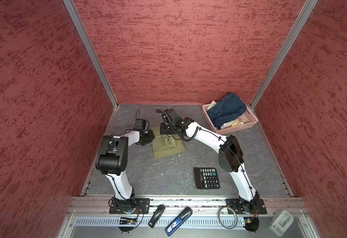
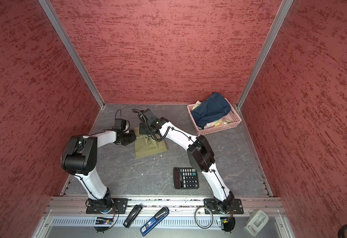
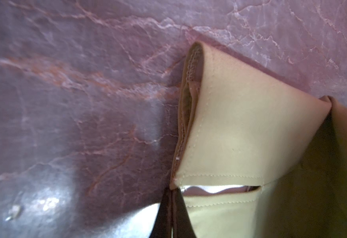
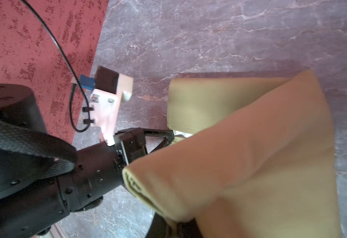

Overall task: Fold and stack skirts
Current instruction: Fold the skirt at the center of the table.

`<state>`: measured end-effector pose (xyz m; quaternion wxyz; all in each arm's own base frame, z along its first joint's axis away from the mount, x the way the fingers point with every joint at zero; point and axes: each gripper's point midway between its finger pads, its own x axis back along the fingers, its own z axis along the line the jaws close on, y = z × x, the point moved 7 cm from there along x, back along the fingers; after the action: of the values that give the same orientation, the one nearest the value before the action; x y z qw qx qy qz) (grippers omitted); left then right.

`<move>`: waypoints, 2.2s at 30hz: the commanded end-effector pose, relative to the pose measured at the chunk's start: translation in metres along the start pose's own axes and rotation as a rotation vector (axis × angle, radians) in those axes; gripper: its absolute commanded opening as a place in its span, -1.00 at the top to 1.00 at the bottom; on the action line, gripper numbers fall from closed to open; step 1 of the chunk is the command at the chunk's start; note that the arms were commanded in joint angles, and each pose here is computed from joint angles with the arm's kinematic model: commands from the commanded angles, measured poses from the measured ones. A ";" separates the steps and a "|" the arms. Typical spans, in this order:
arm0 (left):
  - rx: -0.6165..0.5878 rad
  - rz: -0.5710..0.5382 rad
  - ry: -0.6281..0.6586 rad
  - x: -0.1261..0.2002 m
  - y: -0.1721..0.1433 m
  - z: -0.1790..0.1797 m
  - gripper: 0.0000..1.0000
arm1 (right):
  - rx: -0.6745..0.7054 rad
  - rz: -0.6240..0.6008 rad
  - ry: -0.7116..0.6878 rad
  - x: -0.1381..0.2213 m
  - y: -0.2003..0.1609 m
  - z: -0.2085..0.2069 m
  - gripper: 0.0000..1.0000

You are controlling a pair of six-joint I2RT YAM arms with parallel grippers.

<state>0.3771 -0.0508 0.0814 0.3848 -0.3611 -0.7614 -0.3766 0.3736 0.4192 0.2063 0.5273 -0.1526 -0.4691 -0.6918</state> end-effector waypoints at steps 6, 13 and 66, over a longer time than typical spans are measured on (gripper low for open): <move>-0.015 0.061 0.041 -0.007 -0.014 0.007 1.00 | -0.023 0.028 0.002 -0.022 -0.012 0.009 1.00; -0.014 0.061 0.042 -0.008 -0.014 0.007 1.00 | -0.030 0.057 -0.015 -0.045 -0.021 0.000 0.84; -0.041 0.068 -0.143 0.037 -0.016 -0.013 -0.55 | 0.110 -0.145 0.078 0.060 -0.016 -0.152 -0.65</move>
<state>0.3528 -0.0529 0.1244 0.3493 -0.3845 -0.7737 -0.3626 0.3724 0.2539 0.1650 0.4897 -0.0946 -0.4904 -0.7147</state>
